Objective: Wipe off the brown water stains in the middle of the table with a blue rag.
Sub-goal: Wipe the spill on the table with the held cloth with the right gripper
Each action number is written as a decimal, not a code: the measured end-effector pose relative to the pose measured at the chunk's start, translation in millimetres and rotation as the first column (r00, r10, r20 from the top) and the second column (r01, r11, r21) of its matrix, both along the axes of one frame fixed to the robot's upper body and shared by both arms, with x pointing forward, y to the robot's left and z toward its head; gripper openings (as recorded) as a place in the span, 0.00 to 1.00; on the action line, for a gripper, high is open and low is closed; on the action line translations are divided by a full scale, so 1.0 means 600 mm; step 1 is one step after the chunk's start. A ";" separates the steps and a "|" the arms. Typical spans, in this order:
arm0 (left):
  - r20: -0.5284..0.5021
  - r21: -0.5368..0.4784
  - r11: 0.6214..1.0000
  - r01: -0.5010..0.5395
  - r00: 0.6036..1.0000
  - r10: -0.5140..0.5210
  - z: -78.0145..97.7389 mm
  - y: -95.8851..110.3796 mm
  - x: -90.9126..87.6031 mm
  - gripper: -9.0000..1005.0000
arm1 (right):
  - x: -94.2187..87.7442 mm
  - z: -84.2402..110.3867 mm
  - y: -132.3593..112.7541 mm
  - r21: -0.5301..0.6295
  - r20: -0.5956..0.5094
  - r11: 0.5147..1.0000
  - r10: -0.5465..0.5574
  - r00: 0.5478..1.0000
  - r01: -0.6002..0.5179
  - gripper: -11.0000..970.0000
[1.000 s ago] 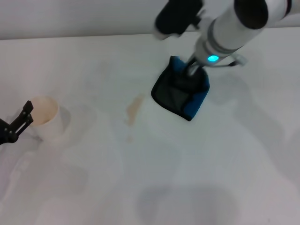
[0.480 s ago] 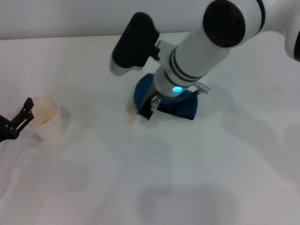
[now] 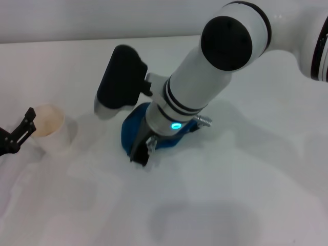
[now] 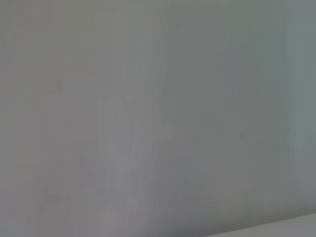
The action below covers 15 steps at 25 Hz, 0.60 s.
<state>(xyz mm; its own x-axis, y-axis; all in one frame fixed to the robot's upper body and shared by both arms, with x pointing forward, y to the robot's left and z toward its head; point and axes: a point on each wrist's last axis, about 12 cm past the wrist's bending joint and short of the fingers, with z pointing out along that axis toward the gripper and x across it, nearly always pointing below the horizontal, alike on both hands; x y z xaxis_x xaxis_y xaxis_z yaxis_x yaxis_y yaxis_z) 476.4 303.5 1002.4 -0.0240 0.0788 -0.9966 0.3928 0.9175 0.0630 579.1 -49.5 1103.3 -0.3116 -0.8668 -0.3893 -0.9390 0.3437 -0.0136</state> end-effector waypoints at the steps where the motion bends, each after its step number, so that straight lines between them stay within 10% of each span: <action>1: -0.001 0.000 1.000 0.000 1.000 0.000 0.000 0.000 -0.001 0.88 | -0.005 0.000 0.002 0.000 -0.012 1.000 0.018 1.000 -0.018 0.03; 15: -0.004 0.001 1.000 0.004 1.000 -0.004 -0.002 0.000 -0.004 0.88 | -0.071 -0.002 -0.005 -0.104 -0.217 0.965 0.213 0.952 -0.240 0.03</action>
